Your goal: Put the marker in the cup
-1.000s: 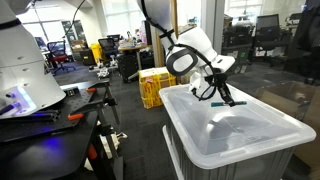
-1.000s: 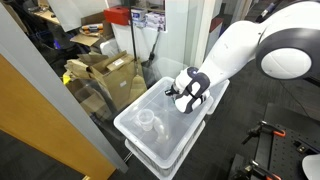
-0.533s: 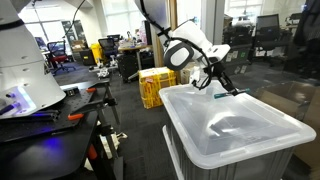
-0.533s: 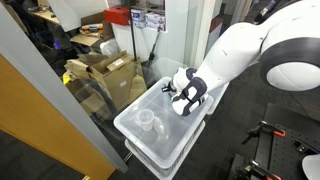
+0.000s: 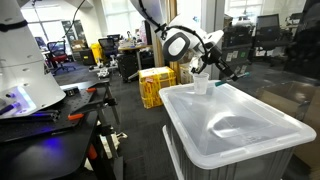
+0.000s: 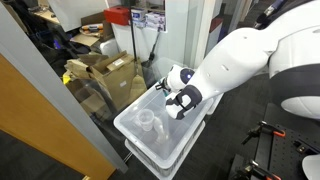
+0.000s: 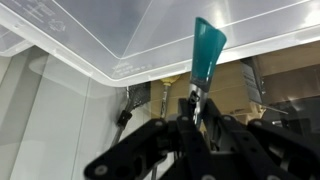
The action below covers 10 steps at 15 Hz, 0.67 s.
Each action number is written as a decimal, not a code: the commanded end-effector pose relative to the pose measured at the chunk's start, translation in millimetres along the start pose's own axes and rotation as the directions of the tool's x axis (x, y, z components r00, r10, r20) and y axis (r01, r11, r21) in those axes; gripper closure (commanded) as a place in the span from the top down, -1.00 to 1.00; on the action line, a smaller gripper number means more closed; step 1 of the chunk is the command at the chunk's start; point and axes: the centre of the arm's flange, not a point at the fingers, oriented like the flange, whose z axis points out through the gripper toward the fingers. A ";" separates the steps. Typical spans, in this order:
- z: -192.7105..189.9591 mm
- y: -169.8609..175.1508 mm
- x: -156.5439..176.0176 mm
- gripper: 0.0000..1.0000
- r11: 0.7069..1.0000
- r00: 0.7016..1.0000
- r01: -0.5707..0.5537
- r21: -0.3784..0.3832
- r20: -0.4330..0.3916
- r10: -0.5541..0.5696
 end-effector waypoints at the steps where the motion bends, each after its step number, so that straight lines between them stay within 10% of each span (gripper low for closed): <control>1: -23.4 -13.9 -9.9 -0.91 0.999 0.999 0.042 -0.011 -0.019 -0.042; 10: -36.0 -64.6 -34.2 -0.91 0.987 0.985 0.162 0.027 -0.059 -0.160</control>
